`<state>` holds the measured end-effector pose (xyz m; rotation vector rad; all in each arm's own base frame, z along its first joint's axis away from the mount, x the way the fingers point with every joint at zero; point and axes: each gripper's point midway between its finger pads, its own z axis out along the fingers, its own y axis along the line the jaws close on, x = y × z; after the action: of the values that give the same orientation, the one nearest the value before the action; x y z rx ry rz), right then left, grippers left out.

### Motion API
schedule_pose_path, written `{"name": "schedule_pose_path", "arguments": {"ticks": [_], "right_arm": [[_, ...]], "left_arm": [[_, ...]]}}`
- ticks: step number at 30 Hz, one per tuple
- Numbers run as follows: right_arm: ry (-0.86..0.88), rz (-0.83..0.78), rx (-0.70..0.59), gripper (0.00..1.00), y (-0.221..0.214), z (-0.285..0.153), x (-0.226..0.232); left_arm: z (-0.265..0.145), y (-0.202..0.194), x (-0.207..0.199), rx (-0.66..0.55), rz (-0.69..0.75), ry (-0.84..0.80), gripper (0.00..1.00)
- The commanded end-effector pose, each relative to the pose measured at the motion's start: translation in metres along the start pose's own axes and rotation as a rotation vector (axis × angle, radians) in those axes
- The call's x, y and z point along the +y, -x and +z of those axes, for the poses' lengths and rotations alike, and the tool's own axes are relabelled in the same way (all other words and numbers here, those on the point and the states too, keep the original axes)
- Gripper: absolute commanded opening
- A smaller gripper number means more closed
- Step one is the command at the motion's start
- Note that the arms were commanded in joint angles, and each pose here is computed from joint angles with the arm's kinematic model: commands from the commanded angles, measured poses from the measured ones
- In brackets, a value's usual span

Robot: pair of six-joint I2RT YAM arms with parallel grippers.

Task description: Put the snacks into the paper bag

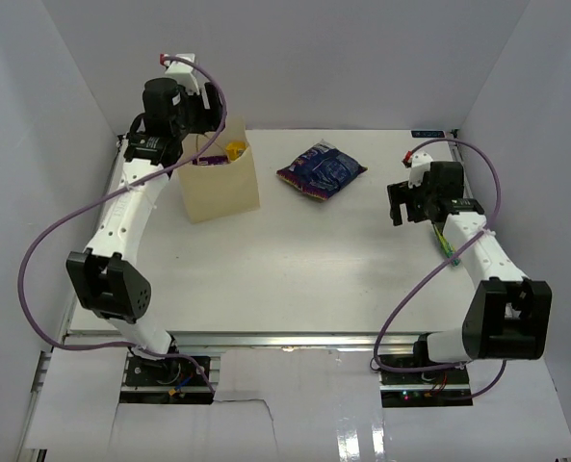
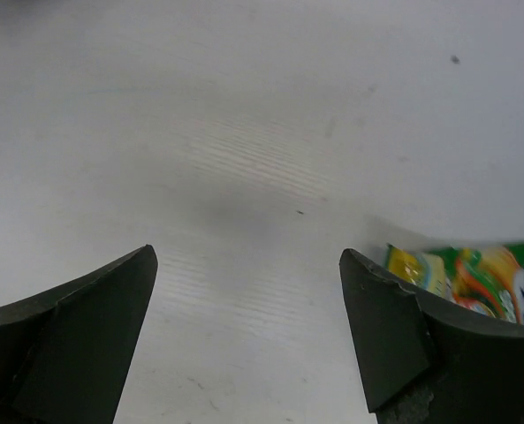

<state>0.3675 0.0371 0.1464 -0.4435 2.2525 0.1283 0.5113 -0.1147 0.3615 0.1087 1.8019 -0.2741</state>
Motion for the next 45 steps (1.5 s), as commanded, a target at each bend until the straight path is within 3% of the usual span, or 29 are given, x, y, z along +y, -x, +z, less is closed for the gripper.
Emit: {"name": "schedule_pose_path", "arguments": {"ticks": [1, 3, 9, 16, 20, 24, 25, 27, 28, 31, 33, 36, 40, 45], "right_arm": [[-0.430, 0.088, 0.180, 0.91, -0.022, -0.013, -0.074], [-0.535, 0.077, 0.236, 0.92, -0.031, -0.018, -0.091], [-0.581, -0.096, 0.400, 0.98, -0.058, -0.010, -0.123], [-0.387, -0.251, 0.527, 0.98, -0.090, 0.016, -0.145], [-0.305, -0.282, 0.559, 0.98, -0.106, 0.030, -0.150], [-0.198, -0.296, 0.595, 0.75, -0.121, 0.040, -0.141], [-0.158, -0.291, 0.580, 0.64, -0.121, 0.042, -0.134], [-0.116, -0.282, 0.565, 0.51, -0.120, 0.040, -0.125], [-0.079, -0.274, 0.535, 0.39, -0.118, 0.040, -0.116], [0.026, -0.238, 0.455, 0.18, -0.107, 0.034, -0.090], [0.092, -0.217, 0.402, 0.10, -0.098, 0.030, -0.073], [0.237, -0.171, 0.250, 0.08, -0.061, 0.013, -0.036], [0.580, -0.141, -0.031, 0.08, 0.014, -0.019, 0.040], [0.865, -0.302, -0.357, 0.08, 0.144, -0.071, 0.128]], "left_arm": [[-0.063, 0.069, -0.012, -0.205, -0.013, -0.023, 0.86], [-0.084, 0.071, -0.014, -0.221, -0.021, -0.023, 0.86], [-0.145, 0.038, -0.009, -0.209, -0.056, 0.011, 0.89], [-0.188, -0.036, 0.011, -0.091, -0.112, 0.115, 0.91], [-0.210, -0.049, 0.011, -0.092, -0.160, 0.123, 0.91], [-0.217, -0.059, 0.011, -0.074, -0.183, 0.126, 0.91], [-0.218, -0.060, 0.011, -0.072, -0.184, 0.125, 0.91], [-0.221, -0.062, 0.010, -0.067, -0.190, 0.123, 0.91], [-0.222, -0.063, 0.009, -0.066, -0.196, 0.120, 0.91], [-0.224, -0.071, 0.004, -0.051, -0.213, 0.092, 0.91], [-0.224, -0.082, 0.002, -0.032, -0.230, 0.082, 0.91], [-0.228, -0.093, 0.000, -0.024, -0.260, 0.069, 0.91], [-0.230, -0.099, -0.003, -0.025, -0.286, 0.056, 0.91], [-0.230, -0.099, -0.003, -0.033, -0.289, 0.054, 0.91]]}}
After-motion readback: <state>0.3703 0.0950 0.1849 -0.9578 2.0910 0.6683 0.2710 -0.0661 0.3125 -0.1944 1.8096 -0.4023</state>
